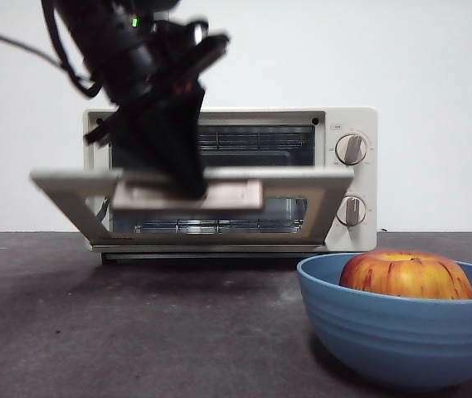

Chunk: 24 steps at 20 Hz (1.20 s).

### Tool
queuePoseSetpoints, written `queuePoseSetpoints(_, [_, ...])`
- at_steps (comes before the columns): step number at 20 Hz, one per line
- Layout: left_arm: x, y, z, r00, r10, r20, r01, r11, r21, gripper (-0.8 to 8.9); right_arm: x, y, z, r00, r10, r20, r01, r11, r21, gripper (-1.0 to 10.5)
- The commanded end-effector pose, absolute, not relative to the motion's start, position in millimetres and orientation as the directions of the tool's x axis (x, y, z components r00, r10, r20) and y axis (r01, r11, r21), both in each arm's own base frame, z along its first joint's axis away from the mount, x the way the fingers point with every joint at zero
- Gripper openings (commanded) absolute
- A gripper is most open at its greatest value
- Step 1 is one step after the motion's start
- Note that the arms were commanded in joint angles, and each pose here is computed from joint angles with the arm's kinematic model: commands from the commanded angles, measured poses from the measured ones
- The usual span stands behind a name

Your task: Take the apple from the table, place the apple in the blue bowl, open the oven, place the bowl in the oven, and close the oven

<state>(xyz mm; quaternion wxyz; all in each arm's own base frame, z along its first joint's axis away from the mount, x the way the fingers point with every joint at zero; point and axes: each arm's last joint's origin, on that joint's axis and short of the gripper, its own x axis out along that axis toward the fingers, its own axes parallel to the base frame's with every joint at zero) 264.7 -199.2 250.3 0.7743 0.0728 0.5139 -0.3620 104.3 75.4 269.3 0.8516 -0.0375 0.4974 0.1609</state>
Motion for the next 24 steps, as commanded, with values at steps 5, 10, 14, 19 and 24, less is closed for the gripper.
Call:
queuePoseSetpoints(5, [259.3, -206.2, 256.7, 0.207, -0.492, -0.846, 0.679, 0.695, -0.238, 0.07, 109.2, 79.9, 267.1, 0.416, 0.256, -0.872, -0.297, 0.945, 0.136, 4.4])
queuePoseSetpoints(10, [249.8, -187.7, 287.8, 0.283, -0.53, -0.799, 0.687, 0.694, -0.217, 0.07, 127.0, 82.9, 260.1, 0.396, 0.244, -0.885, -0.299, 0.946, 0.127, 4.4])
queuePoseSetpoints(14, [237.6, -153.4, 327.9, 0.413, -0.566, -0.713, 0.659, 0.727, -0.195, 0.07, 148.6, 81.1, 248.3, 0.359, 0.234, -0.903, -0.302, 0.945, 0.125, 4.4])
queuePoseSetpoints(19, [211.0, -113.2, 354.1, 0.521, -0.585, -0.621, 0.613, 0.763, -0.205, 0.07, 178.6, 74.8, 223.1, 0.274, 0.346, -0.898, -0.303, 0.917, 0.261, 4.3])
queuePoseSetpoints(24, [186.9, -87.0, 323.7, 0.559, -0.553, -0.618, 0.531, 0.811, -0.246, 0.07, 193.6, 81.0, 208.3, 0.244, 0.387, -0.889, -0.322, 0.897, 0.302, 3.9])
